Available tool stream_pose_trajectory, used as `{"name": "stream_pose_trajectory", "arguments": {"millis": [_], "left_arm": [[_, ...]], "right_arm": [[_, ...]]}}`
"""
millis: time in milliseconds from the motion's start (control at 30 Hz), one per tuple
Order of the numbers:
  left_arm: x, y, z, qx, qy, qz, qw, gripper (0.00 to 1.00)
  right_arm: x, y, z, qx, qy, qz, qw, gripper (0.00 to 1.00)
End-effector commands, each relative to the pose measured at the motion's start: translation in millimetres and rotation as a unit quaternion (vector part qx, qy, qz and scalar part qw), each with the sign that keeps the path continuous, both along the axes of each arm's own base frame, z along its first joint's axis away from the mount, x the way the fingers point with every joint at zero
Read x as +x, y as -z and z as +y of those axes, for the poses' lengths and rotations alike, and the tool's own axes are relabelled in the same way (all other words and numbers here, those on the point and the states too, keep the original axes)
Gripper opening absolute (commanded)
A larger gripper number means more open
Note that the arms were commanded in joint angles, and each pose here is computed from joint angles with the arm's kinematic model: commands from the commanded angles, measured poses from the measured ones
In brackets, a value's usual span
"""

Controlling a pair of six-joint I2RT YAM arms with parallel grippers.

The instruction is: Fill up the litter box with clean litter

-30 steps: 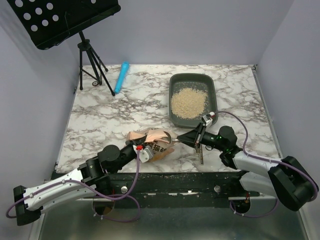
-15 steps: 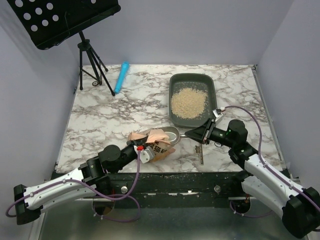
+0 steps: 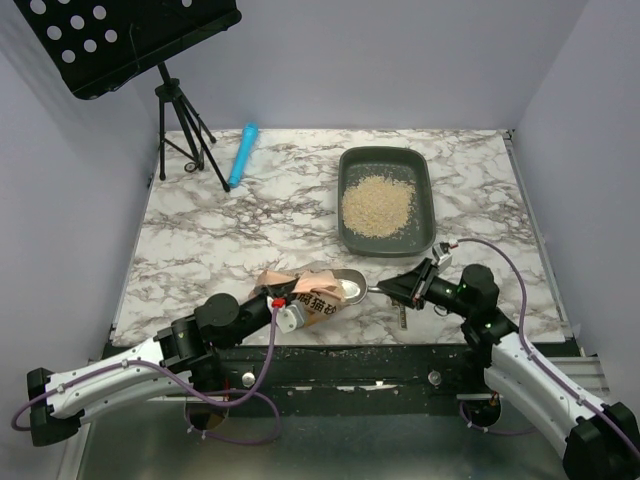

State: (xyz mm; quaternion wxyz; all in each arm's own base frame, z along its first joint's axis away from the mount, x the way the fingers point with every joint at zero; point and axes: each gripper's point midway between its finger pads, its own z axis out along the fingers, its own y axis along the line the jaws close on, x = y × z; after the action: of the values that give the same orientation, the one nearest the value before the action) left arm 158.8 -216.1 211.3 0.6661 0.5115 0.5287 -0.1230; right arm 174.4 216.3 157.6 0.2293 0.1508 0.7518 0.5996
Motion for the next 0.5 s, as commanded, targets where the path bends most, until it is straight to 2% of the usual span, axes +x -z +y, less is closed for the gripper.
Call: {"name": "stream_pose_trajectory", "arguments": {"millis": [0, 233, 400, 467], "left_arm": [[4, -18, 4, -0.028, -0.013, -0.02, 0.999, 0.0], [9, -28, 21, -0.023, -0.046, -0.04, 0.998, 0.0], [26, -30, 37, 0.038, -0.106, -0.043, 0.993, 0.0], [28, -37, 41, 0.041, -0.116, -0.053, 0.991, 0.0]], "right_arm": [[0, 41, -13, -0.007, 0.048, 0.059, 0.997, 0.0], [-4, 57, -9, 0.015, 0.039, 0.082, 0.996, 0.0], [-3, 60, -1, 0.021, 0.032, 0.088, 0.995, 0.0], [-1, 57, 6, 0.023, 0.027, 0.082, 0.996, 0.01]]}}
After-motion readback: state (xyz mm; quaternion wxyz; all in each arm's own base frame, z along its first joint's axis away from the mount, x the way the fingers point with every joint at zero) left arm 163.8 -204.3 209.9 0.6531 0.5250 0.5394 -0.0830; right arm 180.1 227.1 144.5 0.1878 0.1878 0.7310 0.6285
